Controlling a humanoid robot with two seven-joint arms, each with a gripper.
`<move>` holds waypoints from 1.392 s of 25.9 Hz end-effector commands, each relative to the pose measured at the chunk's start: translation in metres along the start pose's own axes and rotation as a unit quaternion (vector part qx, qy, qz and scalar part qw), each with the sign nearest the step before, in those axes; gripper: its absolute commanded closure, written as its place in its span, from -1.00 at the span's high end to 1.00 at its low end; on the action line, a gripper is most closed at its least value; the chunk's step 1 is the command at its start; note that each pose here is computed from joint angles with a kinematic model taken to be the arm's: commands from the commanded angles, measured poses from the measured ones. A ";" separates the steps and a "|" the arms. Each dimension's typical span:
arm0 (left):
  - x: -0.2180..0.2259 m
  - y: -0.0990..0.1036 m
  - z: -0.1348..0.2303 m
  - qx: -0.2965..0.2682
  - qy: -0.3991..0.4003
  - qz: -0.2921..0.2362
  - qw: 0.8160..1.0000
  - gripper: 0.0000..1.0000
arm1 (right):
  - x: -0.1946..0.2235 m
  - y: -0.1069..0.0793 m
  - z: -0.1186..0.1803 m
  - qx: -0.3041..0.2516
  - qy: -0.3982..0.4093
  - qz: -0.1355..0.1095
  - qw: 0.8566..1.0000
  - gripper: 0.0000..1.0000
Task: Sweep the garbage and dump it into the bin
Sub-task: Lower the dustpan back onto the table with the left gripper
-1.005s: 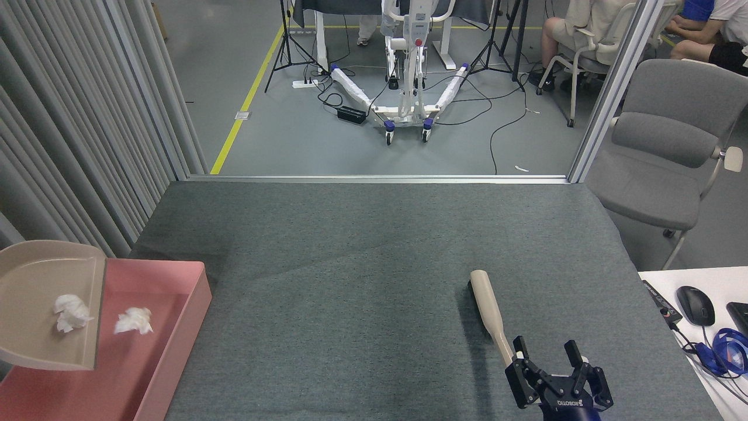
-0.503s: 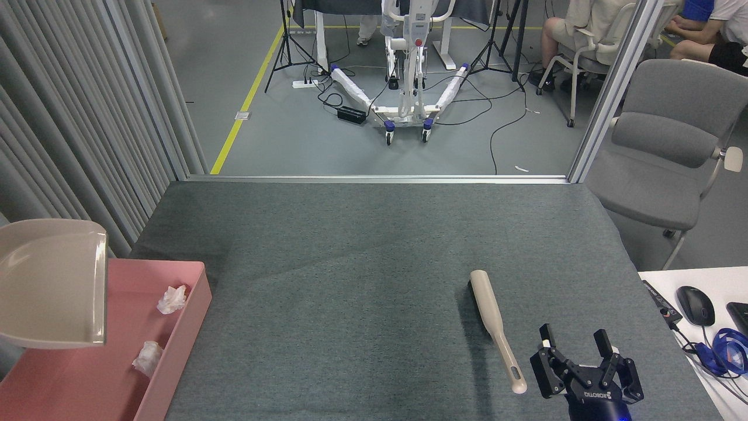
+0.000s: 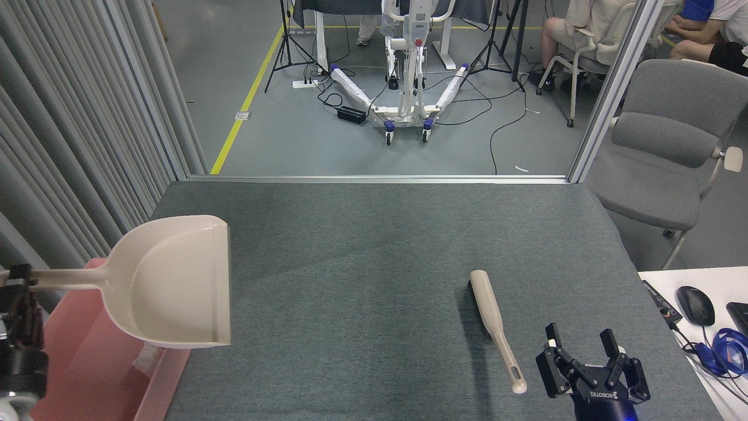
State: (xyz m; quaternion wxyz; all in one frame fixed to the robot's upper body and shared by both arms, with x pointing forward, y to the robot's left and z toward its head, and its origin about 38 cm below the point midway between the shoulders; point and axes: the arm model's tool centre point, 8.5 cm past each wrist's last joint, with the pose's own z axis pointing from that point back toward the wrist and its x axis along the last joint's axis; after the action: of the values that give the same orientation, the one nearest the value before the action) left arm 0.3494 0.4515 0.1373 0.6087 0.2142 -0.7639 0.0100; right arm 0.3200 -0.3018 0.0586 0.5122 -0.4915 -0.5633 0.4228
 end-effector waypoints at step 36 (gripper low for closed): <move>-0.056 -0.264 0.059 -0.087 0.109 -0.027 0.990 -0.85 | -0.002 0.010 0.010 0.018 0.000 0.010 1.000 0.93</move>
State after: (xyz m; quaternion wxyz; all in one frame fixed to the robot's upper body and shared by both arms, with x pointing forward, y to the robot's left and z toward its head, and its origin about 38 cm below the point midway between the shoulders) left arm 0.3947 0.2160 0.0109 0.7034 0.1823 -0.6852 -0.0497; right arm 0.3110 -0.3015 0.0474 0.5178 -0.4867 -0.5509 0.4377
